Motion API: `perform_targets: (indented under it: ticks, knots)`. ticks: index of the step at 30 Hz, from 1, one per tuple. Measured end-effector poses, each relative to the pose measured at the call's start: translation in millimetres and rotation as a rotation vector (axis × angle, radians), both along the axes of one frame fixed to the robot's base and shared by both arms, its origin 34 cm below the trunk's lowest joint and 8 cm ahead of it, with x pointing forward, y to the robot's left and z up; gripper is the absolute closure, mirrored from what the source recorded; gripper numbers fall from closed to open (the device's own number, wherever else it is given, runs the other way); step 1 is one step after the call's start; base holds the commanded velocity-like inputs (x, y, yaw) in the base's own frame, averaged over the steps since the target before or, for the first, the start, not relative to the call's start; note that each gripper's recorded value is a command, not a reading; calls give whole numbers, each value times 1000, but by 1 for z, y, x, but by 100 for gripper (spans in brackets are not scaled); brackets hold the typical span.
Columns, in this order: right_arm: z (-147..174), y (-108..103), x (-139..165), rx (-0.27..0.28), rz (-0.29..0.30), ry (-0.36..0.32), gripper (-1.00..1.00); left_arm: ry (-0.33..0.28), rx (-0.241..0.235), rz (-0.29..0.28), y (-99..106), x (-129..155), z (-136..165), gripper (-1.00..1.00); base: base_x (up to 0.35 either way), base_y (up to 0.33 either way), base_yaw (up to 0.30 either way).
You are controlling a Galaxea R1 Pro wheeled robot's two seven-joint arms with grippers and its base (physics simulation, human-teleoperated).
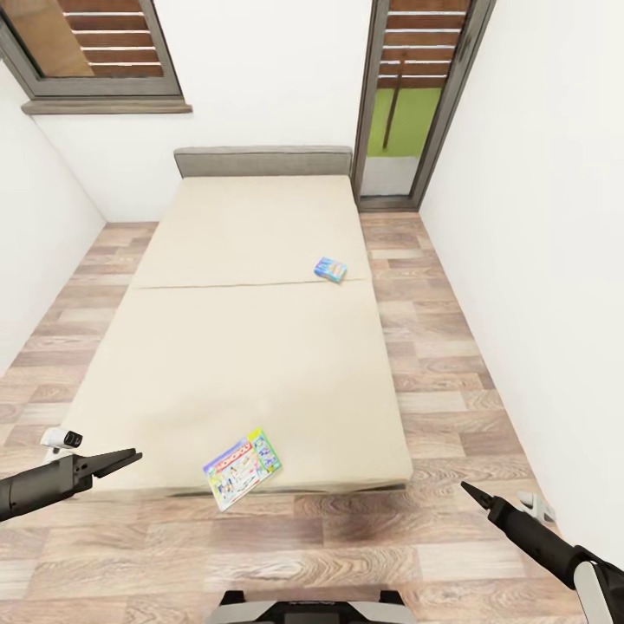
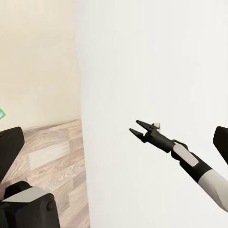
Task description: Put all the toys in the child's room - the three board games (two on the bed and one on the table), the two jigsaw puzzles on the table, and the tennis ball on the table - inside the toy box on the table in the child's room.
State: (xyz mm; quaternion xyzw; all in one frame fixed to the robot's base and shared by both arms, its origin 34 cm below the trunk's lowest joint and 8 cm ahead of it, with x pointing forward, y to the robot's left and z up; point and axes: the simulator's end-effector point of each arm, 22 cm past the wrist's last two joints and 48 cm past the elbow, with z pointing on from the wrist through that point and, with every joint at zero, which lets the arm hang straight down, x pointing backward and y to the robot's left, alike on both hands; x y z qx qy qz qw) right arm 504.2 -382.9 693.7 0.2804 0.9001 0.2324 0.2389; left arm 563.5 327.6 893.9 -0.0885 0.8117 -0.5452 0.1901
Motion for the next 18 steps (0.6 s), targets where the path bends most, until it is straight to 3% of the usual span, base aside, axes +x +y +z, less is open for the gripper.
perform_targets:
  ticks: [18]
  knots:
    - [12,-2,7,0,-5,-29,-100,-30,0,0,0,3,14,-100,-49,-30,0]
